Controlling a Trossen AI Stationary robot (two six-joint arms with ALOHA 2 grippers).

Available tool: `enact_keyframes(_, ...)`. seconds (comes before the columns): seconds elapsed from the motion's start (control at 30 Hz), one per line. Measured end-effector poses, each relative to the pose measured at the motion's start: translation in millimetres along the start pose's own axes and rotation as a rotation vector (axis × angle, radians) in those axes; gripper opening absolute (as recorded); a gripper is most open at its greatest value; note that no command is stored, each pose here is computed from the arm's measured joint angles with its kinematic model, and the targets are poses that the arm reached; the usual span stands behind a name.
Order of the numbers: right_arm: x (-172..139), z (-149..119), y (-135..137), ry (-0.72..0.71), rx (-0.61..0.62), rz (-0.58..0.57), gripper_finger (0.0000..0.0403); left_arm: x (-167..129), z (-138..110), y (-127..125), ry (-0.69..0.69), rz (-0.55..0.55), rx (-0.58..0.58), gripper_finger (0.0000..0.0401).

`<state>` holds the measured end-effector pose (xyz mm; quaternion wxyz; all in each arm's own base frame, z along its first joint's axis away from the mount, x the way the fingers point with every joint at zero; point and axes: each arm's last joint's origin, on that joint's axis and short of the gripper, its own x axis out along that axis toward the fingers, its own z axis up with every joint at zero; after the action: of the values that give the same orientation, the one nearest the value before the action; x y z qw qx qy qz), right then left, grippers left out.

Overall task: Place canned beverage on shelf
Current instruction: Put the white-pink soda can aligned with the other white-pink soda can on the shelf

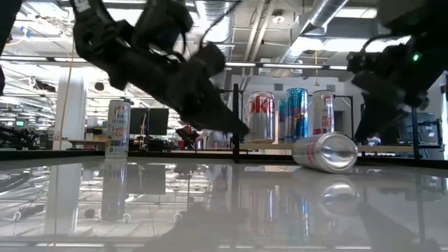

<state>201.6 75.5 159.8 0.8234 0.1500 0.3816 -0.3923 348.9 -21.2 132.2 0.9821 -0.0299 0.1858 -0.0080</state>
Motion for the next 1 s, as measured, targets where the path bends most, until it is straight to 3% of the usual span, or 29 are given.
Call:
enact_keyframes(0.2,14.3,-2.8,-6.2,-0.077,0.068,-0.008,0.0018,34.7,-18.0,1.6,0.079,0.019,0.040,0.0000)
enact_keyframes(0.37,27.3,-8.3,-8.6,-0.143,0.138,0.044,0.0018,55.8,-17.5,2.2,0.111,0.052,0.086,0.0000)
enact_keyframes(0.57,38.7,-14.2,-11.5,-0.188,0.193,0.124,0.0018,58.8,-15.9,2.7,0.211,0.060,0.148,0.0000)
enact_keyframes(1.0,34.4,-4.2,1.3,-0.270,0.220,0.254,0.0018,59.0,-15.4,2.8,0.229,0.064,0.162,0.0000)
